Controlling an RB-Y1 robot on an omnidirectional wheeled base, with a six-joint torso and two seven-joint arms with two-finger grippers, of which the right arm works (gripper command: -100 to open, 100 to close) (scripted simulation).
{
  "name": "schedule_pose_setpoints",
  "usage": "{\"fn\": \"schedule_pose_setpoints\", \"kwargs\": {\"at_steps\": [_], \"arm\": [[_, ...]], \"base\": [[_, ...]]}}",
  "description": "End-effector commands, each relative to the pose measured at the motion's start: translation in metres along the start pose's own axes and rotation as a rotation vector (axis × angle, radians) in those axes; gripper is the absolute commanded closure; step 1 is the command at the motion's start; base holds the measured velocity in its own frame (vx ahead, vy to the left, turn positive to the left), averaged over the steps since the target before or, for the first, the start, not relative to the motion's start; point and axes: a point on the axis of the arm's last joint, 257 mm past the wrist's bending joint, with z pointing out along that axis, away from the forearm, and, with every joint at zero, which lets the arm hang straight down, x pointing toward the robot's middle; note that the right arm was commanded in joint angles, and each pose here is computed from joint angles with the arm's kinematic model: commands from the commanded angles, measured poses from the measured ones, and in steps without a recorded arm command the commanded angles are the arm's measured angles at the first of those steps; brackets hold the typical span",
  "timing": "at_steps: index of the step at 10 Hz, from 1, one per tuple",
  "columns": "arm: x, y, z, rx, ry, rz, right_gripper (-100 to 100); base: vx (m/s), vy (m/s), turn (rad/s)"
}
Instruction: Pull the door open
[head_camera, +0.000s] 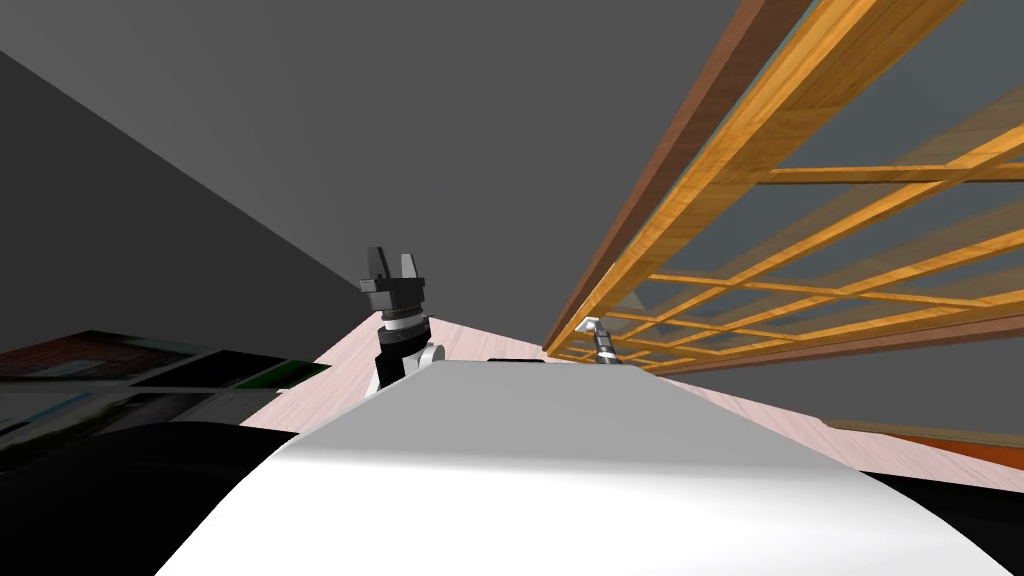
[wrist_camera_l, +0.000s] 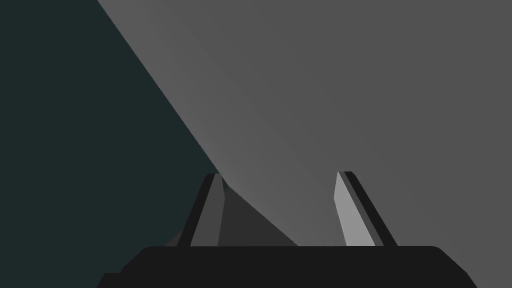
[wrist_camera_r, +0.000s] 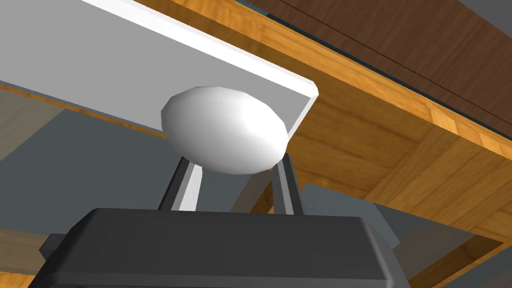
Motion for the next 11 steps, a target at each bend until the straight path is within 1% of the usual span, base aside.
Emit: {"fn": "schedule_pose_setpoints", "kwargs": {"at_steps": [1,3,4,6,9,10,11], "arm": [[0.0020,0.0036,0.0023,-0.009,-0.002,0.039,100],[-0.0011,0.0028,0.0053,-0.005,-0.023,0.131,100],[-0.0050,-0.0012,0.0015,0.006,-0.021,0.057,-100],[-0.0052,-0.0019,0.0011,0.008,-0.018,0.006,-100],[-0.0056,-0.0033,0.0002,0.012,-0.012,-0.093,-100],[-0.0056,-0.0033,0.0002,0.012,-0.012,-0.101,-100],[-0.0058,-0.0038,-0.0001,0.014,-0.009,-0.140,-100]], "base": [[-0.041,-0.032,0.053],[-0.064,-0.030,0.115],[-0.047,-0.013,0.016],[-0.012,0.018,-0.024],[-0.021,0.027,-0.012],[-0.019,0.013,-0.006],[-0.017,0.013,-0.008]]}}
